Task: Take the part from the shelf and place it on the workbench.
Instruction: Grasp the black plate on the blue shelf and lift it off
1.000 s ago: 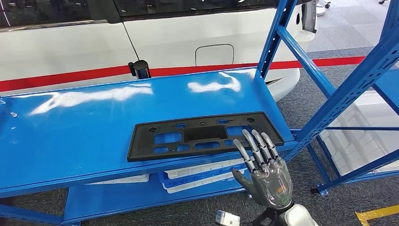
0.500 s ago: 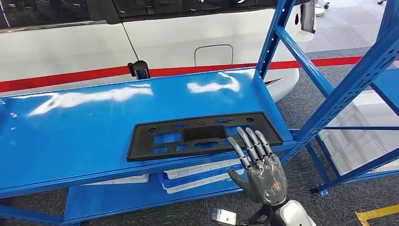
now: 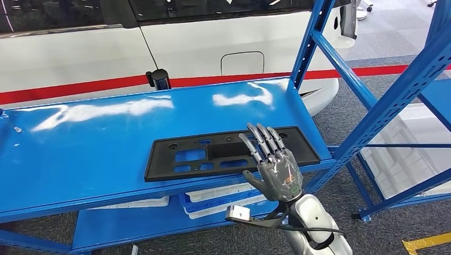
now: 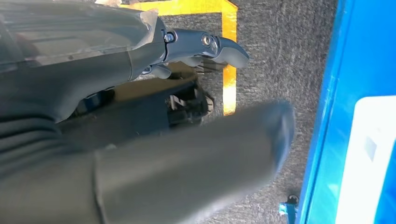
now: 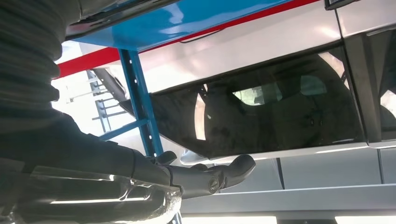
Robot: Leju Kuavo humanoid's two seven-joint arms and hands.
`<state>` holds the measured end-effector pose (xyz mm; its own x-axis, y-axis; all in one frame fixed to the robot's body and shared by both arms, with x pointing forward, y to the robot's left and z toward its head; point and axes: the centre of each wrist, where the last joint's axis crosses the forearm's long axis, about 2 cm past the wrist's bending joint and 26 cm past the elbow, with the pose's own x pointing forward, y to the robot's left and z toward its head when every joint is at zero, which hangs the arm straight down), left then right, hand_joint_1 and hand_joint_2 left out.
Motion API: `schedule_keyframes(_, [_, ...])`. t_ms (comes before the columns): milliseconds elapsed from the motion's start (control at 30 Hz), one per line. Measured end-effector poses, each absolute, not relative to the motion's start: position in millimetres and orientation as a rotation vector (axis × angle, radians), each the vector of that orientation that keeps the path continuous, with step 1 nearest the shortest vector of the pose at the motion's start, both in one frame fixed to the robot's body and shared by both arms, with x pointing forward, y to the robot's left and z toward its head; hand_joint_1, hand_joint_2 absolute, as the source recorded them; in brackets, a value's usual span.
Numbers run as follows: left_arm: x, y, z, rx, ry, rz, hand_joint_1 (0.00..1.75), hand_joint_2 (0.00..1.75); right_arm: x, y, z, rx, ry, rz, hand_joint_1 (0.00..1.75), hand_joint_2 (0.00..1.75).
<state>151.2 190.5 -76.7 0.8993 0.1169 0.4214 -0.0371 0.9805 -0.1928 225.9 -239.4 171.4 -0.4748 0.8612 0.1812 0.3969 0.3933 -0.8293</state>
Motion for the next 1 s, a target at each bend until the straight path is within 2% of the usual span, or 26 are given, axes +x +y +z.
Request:
schedule_keyframes(500, [159,185,-73,-0.187,-0.447,0.081,0.00,1.75,240,-237,164,-1.060,-2.014,1.002,0.00,1.75])
schedule_keyframes(733, [177,177,-64,-0.177,-0.430,0.094,0.00,1.75,258,-231,166,-1.021,-2.015,1.012,0.00,1.75])
schedule_keyframes(1000, [174,181,-66,-0.189,-0.457,0.096,0.00,1.75,243,-230,147,-0.970,-1.967,1.028,0.00,1.75])
